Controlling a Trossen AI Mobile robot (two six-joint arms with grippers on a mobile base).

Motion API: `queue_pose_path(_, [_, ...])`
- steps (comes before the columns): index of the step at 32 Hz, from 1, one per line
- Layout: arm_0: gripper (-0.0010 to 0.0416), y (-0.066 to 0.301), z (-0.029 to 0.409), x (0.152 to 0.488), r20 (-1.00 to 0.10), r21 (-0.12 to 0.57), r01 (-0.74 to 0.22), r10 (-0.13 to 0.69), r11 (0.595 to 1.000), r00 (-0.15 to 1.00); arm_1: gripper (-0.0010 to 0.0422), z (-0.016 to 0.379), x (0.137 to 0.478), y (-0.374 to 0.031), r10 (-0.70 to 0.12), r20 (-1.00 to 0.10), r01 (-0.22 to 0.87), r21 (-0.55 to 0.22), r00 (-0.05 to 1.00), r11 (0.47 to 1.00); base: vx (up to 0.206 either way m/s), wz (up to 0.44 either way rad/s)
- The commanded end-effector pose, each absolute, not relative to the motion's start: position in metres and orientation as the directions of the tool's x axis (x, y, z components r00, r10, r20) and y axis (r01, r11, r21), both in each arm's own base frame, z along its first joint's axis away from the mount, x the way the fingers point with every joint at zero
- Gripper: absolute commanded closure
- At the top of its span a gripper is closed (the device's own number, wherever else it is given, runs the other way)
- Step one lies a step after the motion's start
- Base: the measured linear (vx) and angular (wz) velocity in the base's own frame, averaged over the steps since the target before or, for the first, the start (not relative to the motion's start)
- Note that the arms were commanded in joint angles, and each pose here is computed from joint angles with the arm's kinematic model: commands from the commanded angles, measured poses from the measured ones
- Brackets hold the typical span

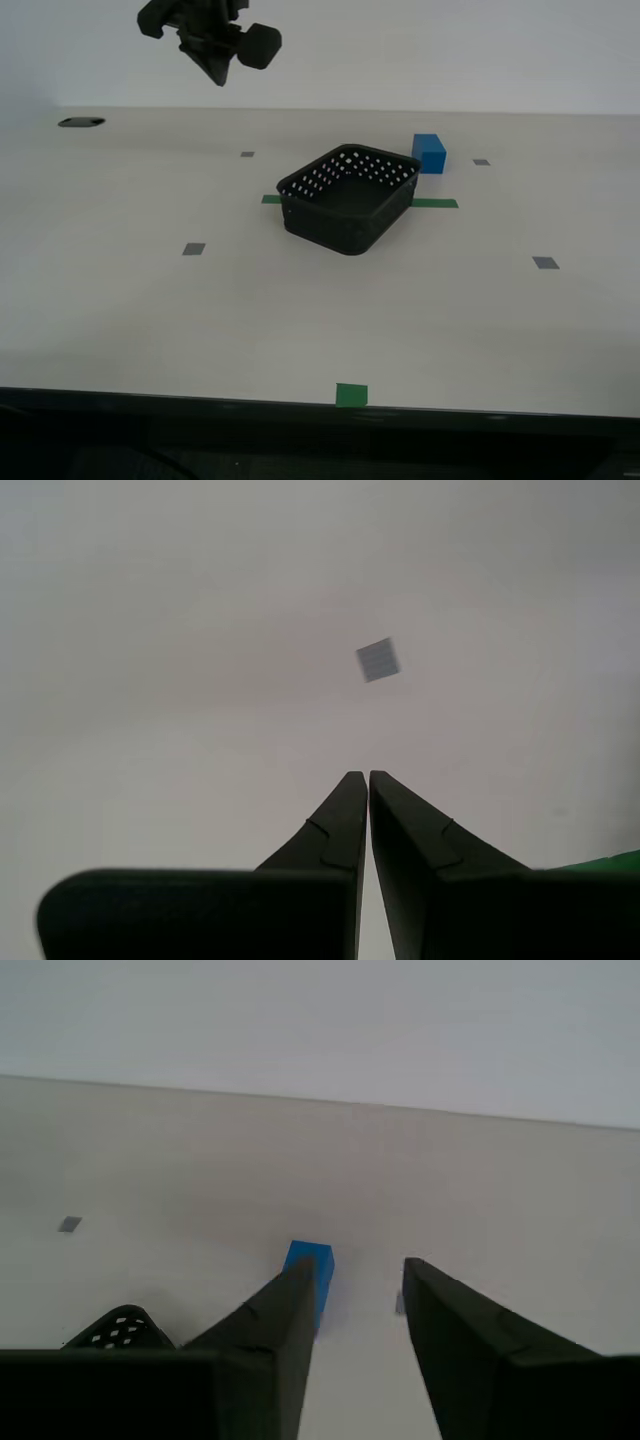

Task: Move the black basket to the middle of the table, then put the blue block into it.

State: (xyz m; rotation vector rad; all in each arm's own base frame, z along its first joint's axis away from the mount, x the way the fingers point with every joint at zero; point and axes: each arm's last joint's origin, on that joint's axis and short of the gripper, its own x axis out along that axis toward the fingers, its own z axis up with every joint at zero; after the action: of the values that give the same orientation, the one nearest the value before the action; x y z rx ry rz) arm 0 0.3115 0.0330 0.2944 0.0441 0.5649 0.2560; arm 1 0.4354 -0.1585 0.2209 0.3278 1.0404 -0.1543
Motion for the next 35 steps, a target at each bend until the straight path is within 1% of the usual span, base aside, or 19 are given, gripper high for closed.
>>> queue_pose_path(1, [0.021, 0.039, 0.281, 0.344, -0.63, 0.132, -0.223, 0.255, 0.966, 0.733, 0.0412, 0.222, 0.437, -0.15, 0.039, -0.868, 0.271, 0.197, 0.495, 0.942, 0.0, 0.0])
queue_pose_path(3, [0.0154, 0.045, 0.269, 0.364, -0.693, 0.144, -0.222, 0.259, 0.964, 0.673, 0.0412, 0.223, 0.437, -0.149, 0.04, -0.867, 0.27, 0.198, 0.497, 0.942, 0.0, 0.0])
queue_pose_path(4, [0.0115, 0.051, 0.259, 0.377, -0.735, 0.156, -0.222, 0.263, 0.962, 0.625, 0.0412, 0.223, 0.438, -0.149, 0.04, -0.866, 0.27, 0.198, 0.498, 0.942, 0.0, 0.0])
queue_pose_path(5, [0.0104, 0.053, 0.256, 0.381, -0.748, 0.16, -0.222, 0.264, 0.962, 0.608, 0.0412, 0.223, 0.438, -0.149, 0.04, -0.866, 0.269, 0.199, 0.499, 0.942, 0.0, 0.0])
queue_pose_path(6, [0.0078, 0.064, 0.244, 0.393, -0.785, 0.173, -0.228, 0.274, 0.958, 0.555, 0.0412, 0.223, 0.438, -0.148, 0.04, -0.865, 0.269, 0.2, 0.501, 0.942, 0.0, 0.0])
queue_pose_path(8, [0.0065, 0.078, 0.231, 0.406, -0.817, 0.186, -0.232, 0.281, 0.955, 0.503, 0.0412, 0.223, 0.438, -0.147, 0.04, -0.864, 0.268, 0.2, 0.502, 0.942, 0.0, 0.0])
queue_pose_path(13, [0.007, 0.117, 0.202, 0.44, -0.853, 0.192, -0.282, 0.302, 0.94, 0.426, 0.0412, 0.223, 0.439, -0.146, 0.041, -0.865, 0.276, 0.204, 0.5, 0.939, 0.0, 0.0])
queue_pose_path(17, [0.0083, 0.135, 0.186, 0.456, -0.858, 0.198, -0.295, 0.31, 0.935, 0.408, 0.0412, 0.222, 0.438, -0.145, 0.041, -0.869, 0.284, 0.205, 0.494, 0.937, 0.0, 0.0])
queue_pose_path(19, [0.007, 0.137, 0.174, 0.463, -0.872, 0.197, -0.286, 0.301, 0.938, 0.387, 0.0412, 0.222, 0.438, -0.145, 0.037, -0.87, 0.287, 0.202, 0.491, 0.937, 0.0, 0.0])
queue_pose_path(20, [0.005, 0.137, 0.162, 0.468, -0.884, 0.167, -0.272, 0.266, 0.948, 0.384, 0.0412, 0.222, 0.438, -0.145, 0.036, -0.871, 0.287, 0.201, 0.49, 0.937, 0.0, 0.0])
queue_pose_path(21, [0.0045, 0.137, 0.16, 0.468, -0.888, 0.154, -0.266, 0.251, 0.952, 0.385, 0.0412, 0.222, 0.438, -0.145, 0.035, -0.871, 0.288, 0.2, 0.489, 0.937, 0.0, 0.0])
queue_pose_path(22, [0.004, 0.137, 0.157, 0.469, -0.891, 0.146, -0.262, 0.242, 0.954, 0.384, 0.0412, 0.222, 0.438, -0.145, 0.034, -0.872, 0.288, 0.199, 0.489, 0.937, 0.0, 0.0])
queue_pose_path(23, [0.0023, 0.137, 0.149, 0.47, -0.895, 0.143, -0.261, 0.237, 0.955, 0.377, 0.0412, 0.222, 0.438, -0.145, 0.031, -0.873, 0.291, 0.195, 0.487, 0.937, 0.0, 0.0])
queue_pose_path(24, [0.0018, 0.137, 0.147, 0.47, -0.899, 0.14, -0.259, 0.233, 0.956, 0.371, 0.0412, 0.222, 0.438, -0.145, 0.031, -0.873, 0.291, 0.195, 0.487, 0.936, 0.0, 0.0])
queue_pose_path(25, [0.0018, 0.137, 0.144, 0.471, -0.9, 0.14, -0.258, 0.232, 0.956, 0.37, 0.0412, 0.222, 0.438, -0.145, 0.031, -0.873, 0.291, 0.195, 0.487, 0.936, 0.0, 0.0])
queue_pose_path(26, [0.0021, 0.137, 0.142, 0.472, -0.902, 0.112, -0.255, 0.206, 0.96, 0.379, 0.0412, 0.222, 0.438, -0.145, 0.031, -0.873, 0.293, 0.196, 0.487, 0.936, 0.0, 0.0])
queue_pose_path(30, [0.0028, 0.136, 0.144, 0.477, -0.877, 0.088, -0.258, 0.197, 0.962, 0.438, 0.0412, 0.222, 0.438, -0.145, 0.031, -0.874, 0.293, 0.196, 0.486, 0.936, 0.0, 0.0])
queue_pose_path(32, [0.0025, 0.136, 0.137, 0.479, -0.881, 0.071, -0.248, 0.177, 0.966, 0.439, 0.0412, 0.222, 0.438, -0.146, 0.031, -0.874, 0.294, 0.196, 0.486, 0.936, 0.0, 0.0])
queue_pose_path(35, [0.0021, 0.136, 0.116, 0.48, -0.901, 0.066, -0.242, 0.162, 0.968, 0.402, 0.0412, 0.222, 0.437, -0.146, 0.011, -0.878, 0.308, 0.18, 0.479, 0.934, 0.0, 0.0])
